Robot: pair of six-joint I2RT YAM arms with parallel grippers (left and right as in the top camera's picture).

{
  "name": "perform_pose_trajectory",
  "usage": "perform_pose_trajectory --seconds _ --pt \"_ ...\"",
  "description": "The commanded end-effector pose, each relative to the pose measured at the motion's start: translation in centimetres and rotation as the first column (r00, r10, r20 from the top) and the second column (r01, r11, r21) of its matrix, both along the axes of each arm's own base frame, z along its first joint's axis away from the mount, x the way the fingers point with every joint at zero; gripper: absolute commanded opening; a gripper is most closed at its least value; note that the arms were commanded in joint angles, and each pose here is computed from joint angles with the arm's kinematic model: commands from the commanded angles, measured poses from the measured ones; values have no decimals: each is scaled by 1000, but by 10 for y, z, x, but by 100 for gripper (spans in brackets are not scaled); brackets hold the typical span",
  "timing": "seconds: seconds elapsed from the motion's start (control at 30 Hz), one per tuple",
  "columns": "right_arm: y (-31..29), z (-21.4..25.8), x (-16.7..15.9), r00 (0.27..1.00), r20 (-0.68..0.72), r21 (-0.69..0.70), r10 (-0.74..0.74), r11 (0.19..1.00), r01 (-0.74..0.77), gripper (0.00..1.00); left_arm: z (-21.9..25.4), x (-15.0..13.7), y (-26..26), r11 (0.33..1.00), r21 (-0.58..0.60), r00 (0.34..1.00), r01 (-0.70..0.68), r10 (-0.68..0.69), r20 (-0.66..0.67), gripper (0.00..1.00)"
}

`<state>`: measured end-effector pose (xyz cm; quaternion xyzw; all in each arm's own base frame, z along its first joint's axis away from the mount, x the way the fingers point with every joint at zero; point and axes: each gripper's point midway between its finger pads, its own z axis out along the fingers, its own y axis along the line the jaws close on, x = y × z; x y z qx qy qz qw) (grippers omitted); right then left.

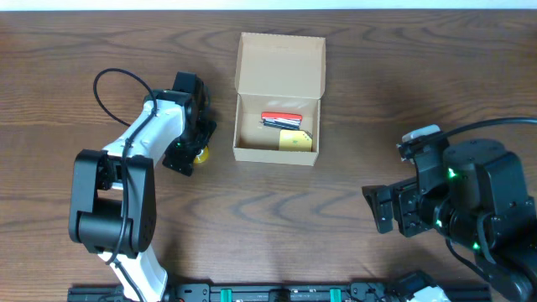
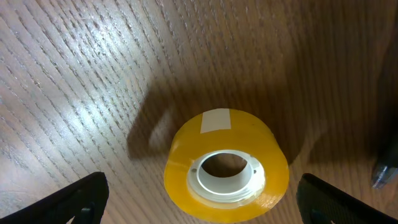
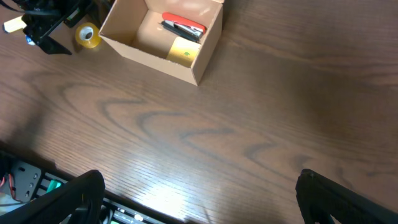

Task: Pack container
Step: 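Lower the left gripper onto the yellow tape roll and grasp it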

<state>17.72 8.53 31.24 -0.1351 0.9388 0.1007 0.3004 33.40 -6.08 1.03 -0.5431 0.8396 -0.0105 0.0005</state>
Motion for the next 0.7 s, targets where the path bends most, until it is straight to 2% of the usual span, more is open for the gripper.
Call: perform_pose_trajectory --seconds 0.0,0.17,0.67 --pt "-3 4 1 1000 17 -8 -5 1000 6 99 -4 -4 9 999 31 1000 -21 21 -11 95" --pt "-3 4 1 1000 18 -9 -6 1000 6 99 -5 -4 9 999 32 1000 -28 29 -10 93" --pt "-3 4 1 1000 18 -9 -6 1000 6 99 -5 -4 9 999 32 1000 -28 29 -10 68"
